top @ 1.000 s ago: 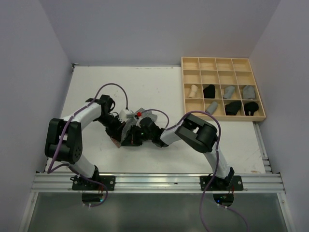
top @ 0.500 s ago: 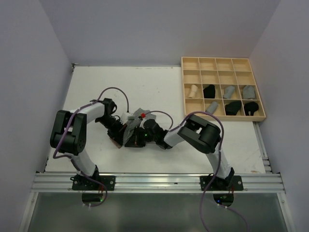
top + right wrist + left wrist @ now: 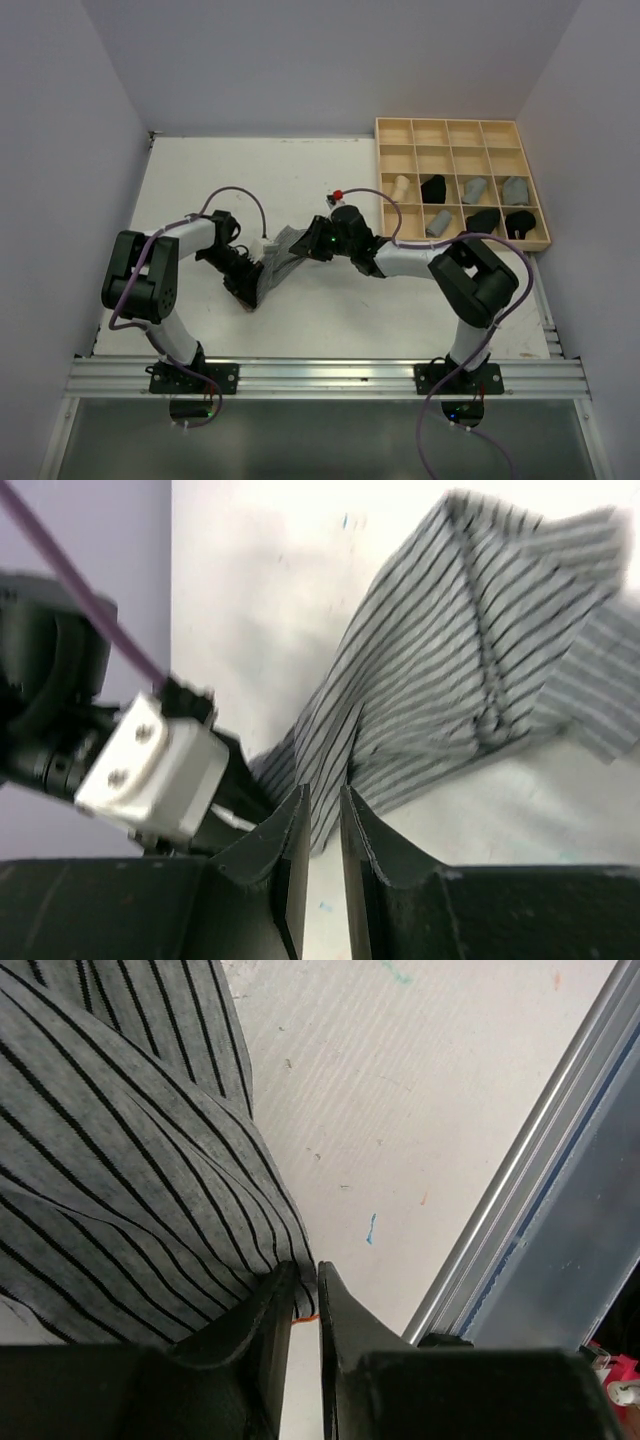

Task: Roll the underwear
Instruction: Fold the underwear, then roll the underwear

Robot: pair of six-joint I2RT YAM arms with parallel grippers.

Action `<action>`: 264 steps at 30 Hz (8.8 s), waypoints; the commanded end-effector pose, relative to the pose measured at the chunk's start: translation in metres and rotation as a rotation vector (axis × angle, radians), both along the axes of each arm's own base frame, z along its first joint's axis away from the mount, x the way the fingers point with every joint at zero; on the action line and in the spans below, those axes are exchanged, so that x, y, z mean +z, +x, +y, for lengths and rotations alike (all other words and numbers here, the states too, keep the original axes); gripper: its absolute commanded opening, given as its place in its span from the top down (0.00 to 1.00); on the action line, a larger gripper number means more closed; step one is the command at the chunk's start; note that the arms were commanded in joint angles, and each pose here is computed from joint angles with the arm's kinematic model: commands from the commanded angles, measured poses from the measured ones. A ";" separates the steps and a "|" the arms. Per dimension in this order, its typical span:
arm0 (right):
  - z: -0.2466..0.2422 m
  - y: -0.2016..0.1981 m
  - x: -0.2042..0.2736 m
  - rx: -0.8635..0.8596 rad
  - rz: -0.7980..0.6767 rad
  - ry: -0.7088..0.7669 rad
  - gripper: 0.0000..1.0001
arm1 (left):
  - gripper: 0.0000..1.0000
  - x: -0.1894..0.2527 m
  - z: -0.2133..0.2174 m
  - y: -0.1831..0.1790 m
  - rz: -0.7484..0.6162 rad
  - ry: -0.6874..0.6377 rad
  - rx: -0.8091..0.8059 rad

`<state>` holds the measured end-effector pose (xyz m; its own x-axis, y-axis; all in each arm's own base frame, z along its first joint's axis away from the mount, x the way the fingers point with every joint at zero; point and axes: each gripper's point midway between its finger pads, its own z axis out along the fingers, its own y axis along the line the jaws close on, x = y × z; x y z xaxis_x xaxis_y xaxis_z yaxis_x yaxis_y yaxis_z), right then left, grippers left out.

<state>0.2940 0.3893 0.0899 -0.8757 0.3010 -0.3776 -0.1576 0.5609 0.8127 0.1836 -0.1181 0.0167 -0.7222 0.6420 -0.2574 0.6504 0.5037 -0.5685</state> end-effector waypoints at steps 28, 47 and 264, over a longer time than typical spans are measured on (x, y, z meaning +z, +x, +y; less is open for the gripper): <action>-0.021 0.043 -0.049 -0.002 0.051 -0.304 0.58 | 0.75 -0.034 0.036 0.005 -0.075 0.134 -0.113; -0.031 0.045 -0.048 -0.025 0.022 -0.342 0.56 | 0.75 -0.035 0.036 0.004 -0.069 0.129 -0.106; 0.078 0.098 -0.060 0.242 0.083 0.103 0.02 | 0.00 0.171 0.136 0.147 -0.833 -0.329 0.630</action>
